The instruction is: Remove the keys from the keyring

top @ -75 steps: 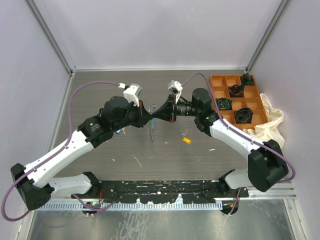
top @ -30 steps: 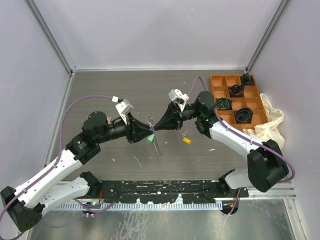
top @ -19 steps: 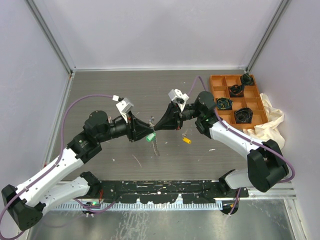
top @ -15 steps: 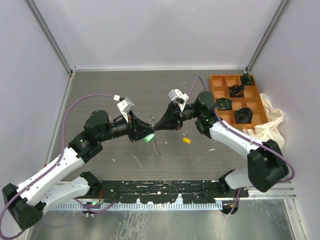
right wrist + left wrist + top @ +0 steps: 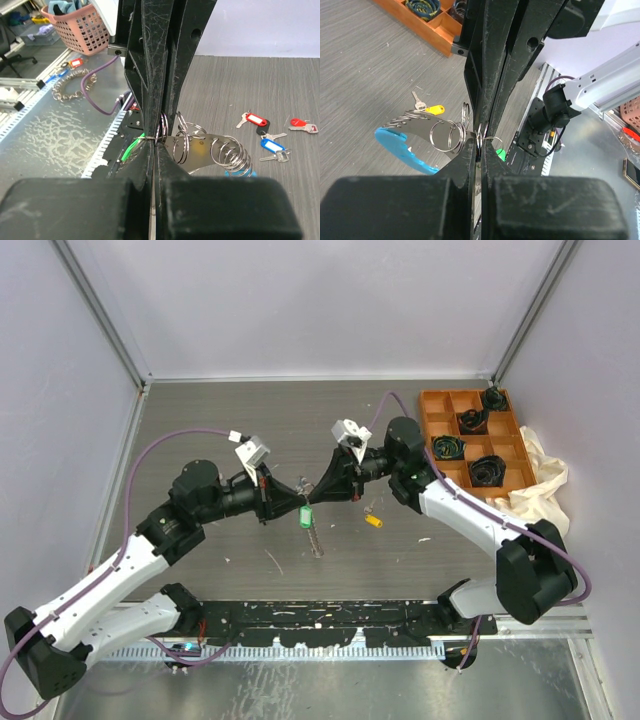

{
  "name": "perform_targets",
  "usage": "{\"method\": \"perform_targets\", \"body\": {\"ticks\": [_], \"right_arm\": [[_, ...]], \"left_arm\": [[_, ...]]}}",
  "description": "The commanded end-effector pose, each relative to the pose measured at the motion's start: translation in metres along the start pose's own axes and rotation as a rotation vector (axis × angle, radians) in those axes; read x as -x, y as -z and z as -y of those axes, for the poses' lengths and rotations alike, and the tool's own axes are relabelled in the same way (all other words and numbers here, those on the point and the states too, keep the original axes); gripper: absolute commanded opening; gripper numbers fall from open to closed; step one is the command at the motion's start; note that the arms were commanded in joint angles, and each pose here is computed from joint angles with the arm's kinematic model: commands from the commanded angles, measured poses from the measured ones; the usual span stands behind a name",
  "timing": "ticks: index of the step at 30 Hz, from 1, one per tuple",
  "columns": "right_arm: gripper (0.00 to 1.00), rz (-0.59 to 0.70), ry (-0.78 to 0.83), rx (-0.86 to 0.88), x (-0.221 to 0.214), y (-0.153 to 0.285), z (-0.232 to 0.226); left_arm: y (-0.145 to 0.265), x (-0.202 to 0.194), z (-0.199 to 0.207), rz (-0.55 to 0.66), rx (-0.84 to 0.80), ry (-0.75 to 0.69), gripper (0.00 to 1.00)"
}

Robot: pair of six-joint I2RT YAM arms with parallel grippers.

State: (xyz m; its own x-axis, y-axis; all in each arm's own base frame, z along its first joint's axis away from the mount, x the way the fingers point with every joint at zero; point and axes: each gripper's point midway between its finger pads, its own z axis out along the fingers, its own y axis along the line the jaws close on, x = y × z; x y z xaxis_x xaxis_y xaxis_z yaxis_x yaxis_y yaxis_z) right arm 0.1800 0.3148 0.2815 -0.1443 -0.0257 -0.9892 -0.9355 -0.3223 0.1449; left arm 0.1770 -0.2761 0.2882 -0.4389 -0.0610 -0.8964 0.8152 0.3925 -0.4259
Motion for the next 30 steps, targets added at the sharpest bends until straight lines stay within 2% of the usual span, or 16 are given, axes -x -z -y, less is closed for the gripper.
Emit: {"method": "perform_targets", "body": {"ticks": [1, 5, 16, 23, 30], "right_arm": [[0.05, -0.034, 0.143, 0.005, 0.022, -0.001, 0.0], [0.13, -0.097, 0.153, -0.016, 0.019, 0.001, 0.001], [0.16, -0.145, 0.188, -0.056, 0.02, 0.004, 0.003], [0.21, -0.147, 0.187, -0.06, 0.022, 0.004, 0.003], [0.25, -0.137, 0.156, -0.027, 0.019, -0.003, -0.002]], "left_arm": [[0.007, 0.026, 0.009, 0.037, -0.001, -0.058, 0.0], [0.006, 0.017, 0.006, -0.045, 0.015, -0.058, 0.0], [0.012, 0.011, 0.007, -0.215, 0.024, -0.092, 0.0], [0.015, 0.009, 0.01, -0.256, 0.008, -0.104, 0.0], [0.012, 0.012, 0.013, -0.247, -0.008, -0.101, 0.0]]}}
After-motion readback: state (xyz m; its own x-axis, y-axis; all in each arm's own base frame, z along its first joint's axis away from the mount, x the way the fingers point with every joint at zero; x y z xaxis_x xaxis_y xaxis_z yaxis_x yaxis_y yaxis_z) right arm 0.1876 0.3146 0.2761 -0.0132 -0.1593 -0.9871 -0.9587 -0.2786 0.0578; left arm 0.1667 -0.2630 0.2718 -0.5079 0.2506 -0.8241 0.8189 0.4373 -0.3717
